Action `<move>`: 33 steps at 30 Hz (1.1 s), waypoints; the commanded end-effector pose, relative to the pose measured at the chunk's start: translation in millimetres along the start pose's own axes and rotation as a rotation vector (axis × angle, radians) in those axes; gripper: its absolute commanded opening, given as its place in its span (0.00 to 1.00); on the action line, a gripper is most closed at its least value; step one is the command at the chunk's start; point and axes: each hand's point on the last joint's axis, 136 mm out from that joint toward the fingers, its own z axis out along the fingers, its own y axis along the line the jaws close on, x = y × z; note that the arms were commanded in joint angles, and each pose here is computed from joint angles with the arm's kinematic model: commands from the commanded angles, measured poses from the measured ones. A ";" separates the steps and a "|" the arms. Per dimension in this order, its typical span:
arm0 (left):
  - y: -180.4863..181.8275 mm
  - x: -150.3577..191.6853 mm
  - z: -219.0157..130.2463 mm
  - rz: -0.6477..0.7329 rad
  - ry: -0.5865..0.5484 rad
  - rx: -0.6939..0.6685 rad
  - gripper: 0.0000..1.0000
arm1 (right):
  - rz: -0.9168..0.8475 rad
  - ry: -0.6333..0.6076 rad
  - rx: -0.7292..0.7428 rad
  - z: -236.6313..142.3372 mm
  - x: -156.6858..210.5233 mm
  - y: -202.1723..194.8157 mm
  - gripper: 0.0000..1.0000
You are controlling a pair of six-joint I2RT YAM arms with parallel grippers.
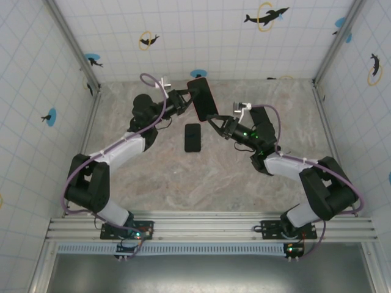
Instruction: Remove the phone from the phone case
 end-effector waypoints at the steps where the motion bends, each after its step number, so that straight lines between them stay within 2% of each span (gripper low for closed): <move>1: -18.3 -6.8 5.1 0.054 0.006 0.069 0.00 | -0.046 0.010 -0.091 3.1 -0.5 27.3 0.00; 3: -19.2 -8.9 6.1 0.041 -0.002 0.076 0.00 | -0.054 0.000 -0.073 1.4 -2.7 24.0 0.06; 7: -16.9 -18.1 4.8 0.008 -0.061 0.058 0.00 | -0.102 -0.023 -0.027 -3.1 -5.2 16.1 0.34; 9: -14.8 -26.4 3.0 -0.012 -0.110 0.040 0.00 | -0.153 -0.033 0.011 -5.6 -5.3 10.7 0.39; 13: -6.5 -40.6 -5.8 -0.068 -0.241 -0.002 0.00 | -0.244 -0.050 0.111 -10.2 2.5 -5.2 0.41; 17: -8.0 -40.1 -6.7 -0.101 -0.294 -0.010 0.00 | -0.274 -0.074 0.108 -13.3 5.7 -5.2 0.41; 33: -21.3 -33.4 -2.5 -0.127 -0.298 0.020 0.00 | -0.302 -0.127 0.018 3.8 -7.1 11.8 0.35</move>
